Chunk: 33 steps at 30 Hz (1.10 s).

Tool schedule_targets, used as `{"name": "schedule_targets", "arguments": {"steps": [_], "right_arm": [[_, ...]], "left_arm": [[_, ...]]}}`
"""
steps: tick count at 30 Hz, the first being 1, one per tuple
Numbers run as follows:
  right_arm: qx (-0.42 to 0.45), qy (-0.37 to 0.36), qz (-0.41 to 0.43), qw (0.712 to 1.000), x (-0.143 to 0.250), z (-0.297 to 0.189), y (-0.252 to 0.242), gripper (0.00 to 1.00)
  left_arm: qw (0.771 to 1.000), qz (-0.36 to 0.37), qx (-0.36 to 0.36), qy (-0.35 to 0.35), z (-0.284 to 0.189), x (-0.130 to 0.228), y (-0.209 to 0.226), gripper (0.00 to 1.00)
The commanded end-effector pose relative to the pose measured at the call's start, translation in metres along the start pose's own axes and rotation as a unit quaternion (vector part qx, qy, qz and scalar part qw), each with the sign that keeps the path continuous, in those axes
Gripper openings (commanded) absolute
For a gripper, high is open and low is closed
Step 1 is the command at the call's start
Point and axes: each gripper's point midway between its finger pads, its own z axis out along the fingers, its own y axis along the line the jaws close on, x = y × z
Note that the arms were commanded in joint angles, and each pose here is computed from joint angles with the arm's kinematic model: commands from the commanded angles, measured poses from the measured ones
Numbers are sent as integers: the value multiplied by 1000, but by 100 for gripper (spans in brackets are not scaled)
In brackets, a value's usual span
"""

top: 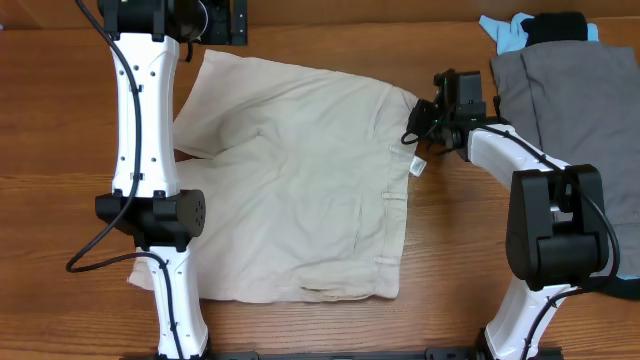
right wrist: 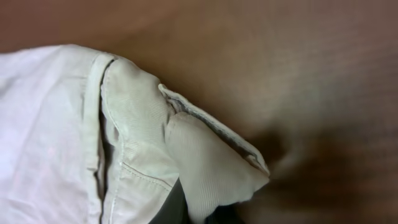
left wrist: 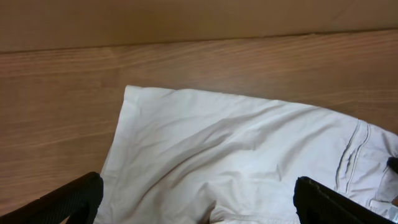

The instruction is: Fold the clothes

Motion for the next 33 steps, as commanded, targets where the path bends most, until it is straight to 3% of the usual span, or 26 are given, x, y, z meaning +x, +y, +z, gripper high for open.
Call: {"name": "schedule_targets", "arguments": {"steps": [1,11,12,14,16,17,21,26,33], "right_arm": [[4,-40,-16,999,-21,0,-2,4],[0,-126,-36,991,-77,-14,14,4],[7,-132,-35,991,-82,-16,13,12],[12,-131,-33,991,-83,-16,12,55],[11,-120,-30,992,-81,-17,10,91],[5,-107,-28,994,-79,-18,12,100],[-24,-72,-20,997,-79,-41,24,100],[-25,-69,-17,997,-85,-124,47,100],[-83,-15,-13,996,-34,-238,85,100]], "left_arm": [[1000,14,5,-5,4,-3,-4,100],[1000,16,6,-20,3,-10,-4,100],[1000,16,6,-21,3,-10,-5,100],[1000,16,6,-20,3,-10,-5,100],[1000,17,6,-19,3,-10,-4,100],[1000,21,6,-18,3,-9,-5,100],[999,39,9,-3,-4,-1,-7,100],[999,33,8,10,-36,11,-9,100],[998,-29,-25,57,-90,47,-3,100]]}}
